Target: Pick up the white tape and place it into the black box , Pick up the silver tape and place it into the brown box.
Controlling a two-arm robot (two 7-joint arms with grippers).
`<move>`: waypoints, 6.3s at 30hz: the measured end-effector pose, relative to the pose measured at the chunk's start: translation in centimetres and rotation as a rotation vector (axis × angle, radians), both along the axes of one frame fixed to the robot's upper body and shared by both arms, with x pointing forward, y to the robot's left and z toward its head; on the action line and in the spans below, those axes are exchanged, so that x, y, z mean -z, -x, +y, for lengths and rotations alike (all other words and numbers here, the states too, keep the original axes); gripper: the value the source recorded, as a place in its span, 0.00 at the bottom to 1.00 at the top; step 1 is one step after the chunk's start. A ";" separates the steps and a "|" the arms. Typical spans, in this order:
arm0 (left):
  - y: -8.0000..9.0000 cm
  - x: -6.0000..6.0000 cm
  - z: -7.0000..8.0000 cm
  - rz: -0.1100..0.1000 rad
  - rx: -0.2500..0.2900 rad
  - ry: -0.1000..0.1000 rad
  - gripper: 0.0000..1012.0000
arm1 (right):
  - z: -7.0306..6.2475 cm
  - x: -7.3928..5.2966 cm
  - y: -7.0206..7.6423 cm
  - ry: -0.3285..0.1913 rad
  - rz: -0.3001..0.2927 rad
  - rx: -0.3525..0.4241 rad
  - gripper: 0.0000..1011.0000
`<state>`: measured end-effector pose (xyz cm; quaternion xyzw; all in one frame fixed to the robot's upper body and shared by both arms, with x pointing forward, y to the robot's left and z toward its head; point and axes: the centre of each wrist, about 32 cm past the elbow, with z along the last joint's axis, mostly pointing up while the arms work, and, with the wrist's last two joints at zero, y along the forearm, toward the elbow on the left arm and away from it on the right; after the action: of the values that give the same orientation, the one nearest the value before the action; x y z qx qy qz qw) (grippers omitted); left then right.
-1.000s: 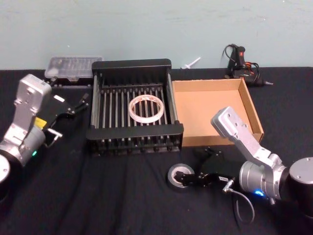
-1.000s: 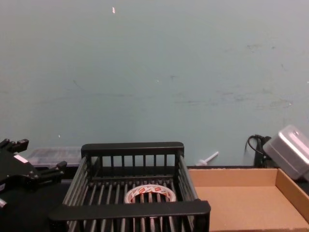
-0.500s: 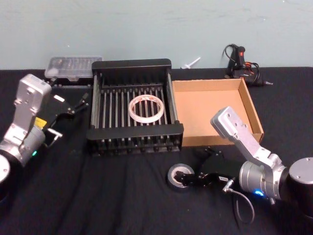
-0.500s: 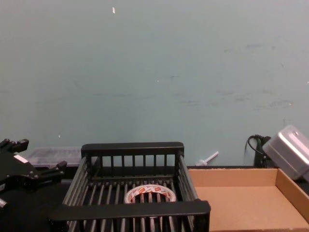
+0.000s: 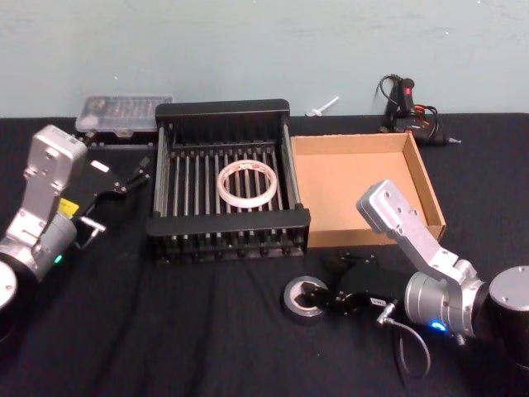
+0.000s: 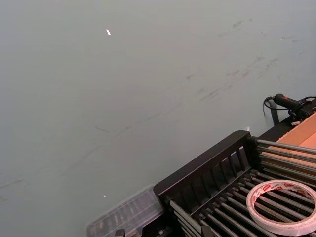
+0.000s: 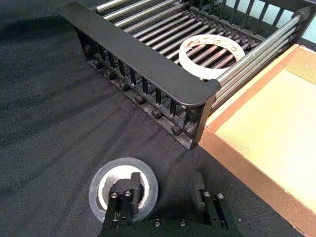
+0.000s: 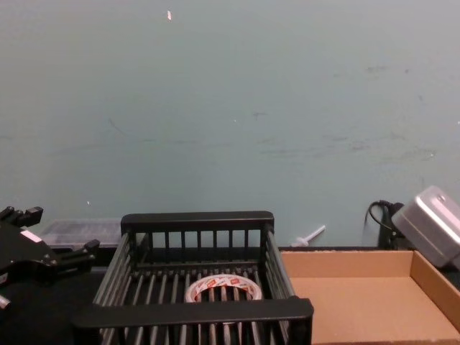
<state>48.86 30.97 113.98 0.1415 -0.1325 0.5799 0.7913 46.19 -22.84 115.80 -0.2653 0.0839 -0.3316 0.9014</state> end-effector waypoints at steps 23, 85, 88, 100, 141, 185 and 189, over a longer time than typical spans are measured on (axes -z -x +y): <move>0.0 0.0 0.0 0.000 0.000 0.000 0.99 | 0.0 0.0 0.0 -0.001 0.000 0.000 0.16; 0.0 0.0 0.0 0.000 0.000 0.000 0.99 | -4.4 -5.8 -3.0 -0.119 -0.248 0.232 0.16; 0.0 0.0 0.0 0.000 0.000 0.000 0.99 | -4.4 -6.1 -3.7 -0.122 -0.259 0.246 0.16; 0.0 0.0 0.0 0.000 0.000 0.000 0.99 | -3.1 -6.4 -7.6 -0.117 -0.270 0.336 0.16; 0.0 0.0 0.0 0.000 0.000 0.000 0.99 | -1.0 -3.0 -13.9 -0.055 -0.109 0.438 0.16; 0.0 0.0 0.0 0.000 0.000 0.000 0.99 | -1.0 -3.0 -13.8 -0.059 -0.110 0.441 0.99; 0.0 0.0 0.0 0.000 0.000 0.000 0.99 | -1.0 -3.0 -13.7 -0.060 -0.111 0.439 0.99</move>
<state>48.86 30.97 113.98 0.1415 -0.1324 0.5799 0.7913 59.93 -23.87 118.80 -0.1950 0.0999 -0.5312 0.8185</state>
